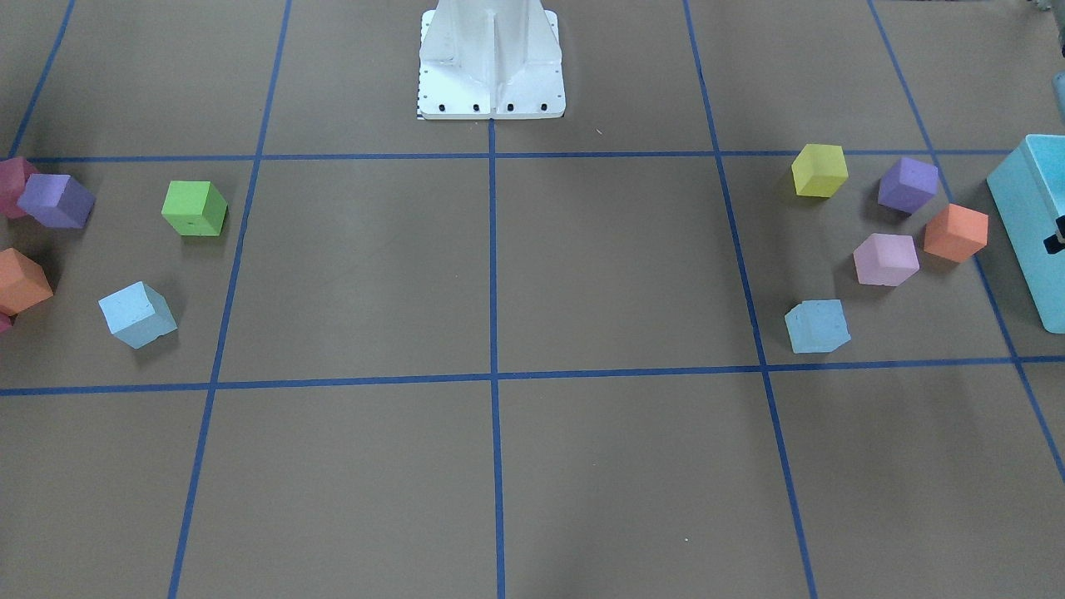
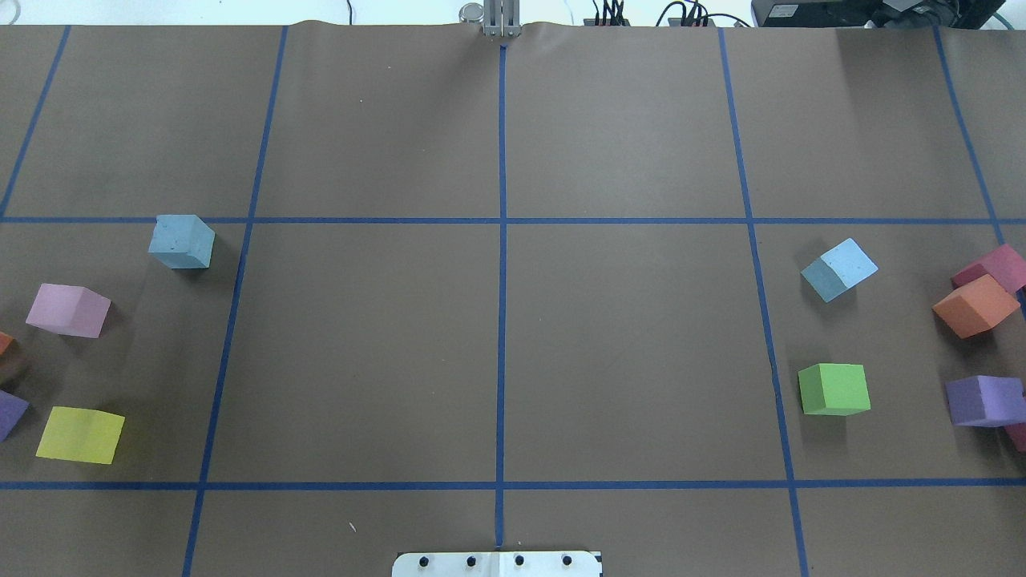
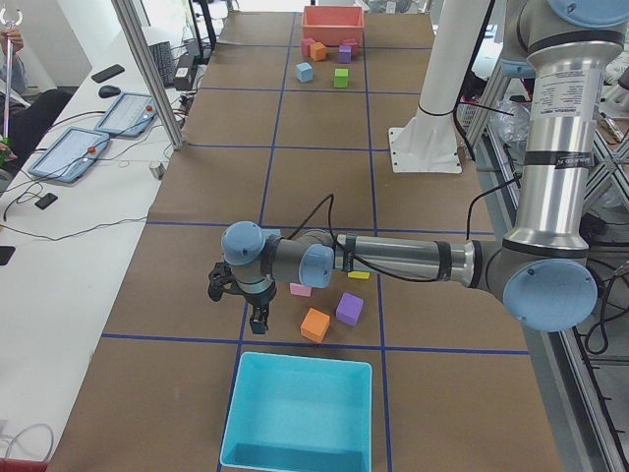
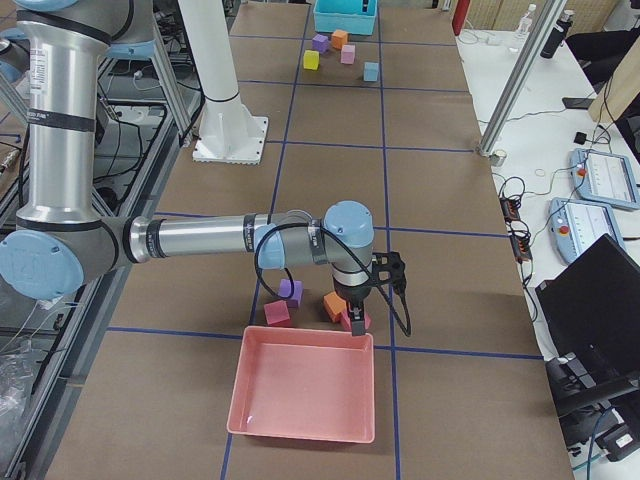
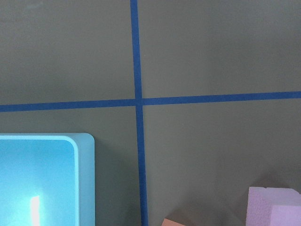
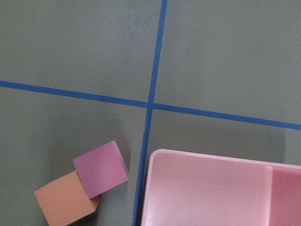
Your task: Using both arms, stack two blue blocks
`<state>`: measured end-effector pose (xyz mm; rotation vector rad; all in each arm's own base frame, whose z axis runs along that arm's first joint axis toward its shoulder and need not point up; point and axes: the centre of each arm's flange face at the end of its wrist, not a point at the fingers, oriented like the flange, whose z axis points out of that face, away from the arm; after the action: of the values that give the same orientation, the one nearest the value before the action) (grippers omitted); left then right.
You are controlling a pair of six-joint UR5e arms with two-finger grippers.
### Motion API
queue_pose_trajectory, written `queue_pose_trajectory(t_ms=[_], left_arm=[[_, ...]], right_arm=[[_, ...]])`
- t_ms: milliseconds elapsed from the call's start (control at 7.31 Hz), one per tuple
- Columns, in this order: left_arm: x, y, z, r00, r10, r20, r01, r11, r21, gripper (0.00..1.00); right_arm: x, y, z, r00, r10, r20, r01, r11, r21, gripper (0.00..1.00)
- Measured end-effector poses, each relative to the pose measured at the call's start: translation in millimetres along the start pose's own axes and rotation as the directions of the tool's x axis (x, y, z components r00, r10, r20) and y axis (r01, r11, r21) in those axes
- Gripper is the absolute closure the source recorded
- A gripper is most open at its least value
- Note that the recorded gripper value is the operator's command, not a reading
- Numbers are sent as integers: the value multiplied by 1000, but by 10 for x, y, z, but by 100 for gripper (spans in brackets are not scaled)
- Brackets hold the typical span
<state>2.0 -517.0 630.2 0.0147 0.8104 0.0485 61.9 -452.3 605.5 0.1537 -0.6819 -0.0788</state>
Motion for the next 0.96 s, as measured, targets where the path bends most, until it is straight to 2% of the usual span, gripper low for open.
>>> queue_pose_trajectory(t_ms=[274,547,821,957], left_arm=[[9,-3,-9,1000,-3,0,3,1000,0,0],[186,-104,-136,999,-29,-15,29,999,22,0],[737,-335,-392,992,-99,-75,103,993,56,0],[1168,-458,-387,989,-113,-94,118,992,50,0]], right_arm=[[-33,-2,-32,1000,-7,6,7,1000,7,0],[-306,-248,-243,997,-66,32,64,996,58,0],[-1062,-728,-315,974,-218,55,212,973,91,0],[-1561,-936,-183,955,-291,48,287,955,75,0]])
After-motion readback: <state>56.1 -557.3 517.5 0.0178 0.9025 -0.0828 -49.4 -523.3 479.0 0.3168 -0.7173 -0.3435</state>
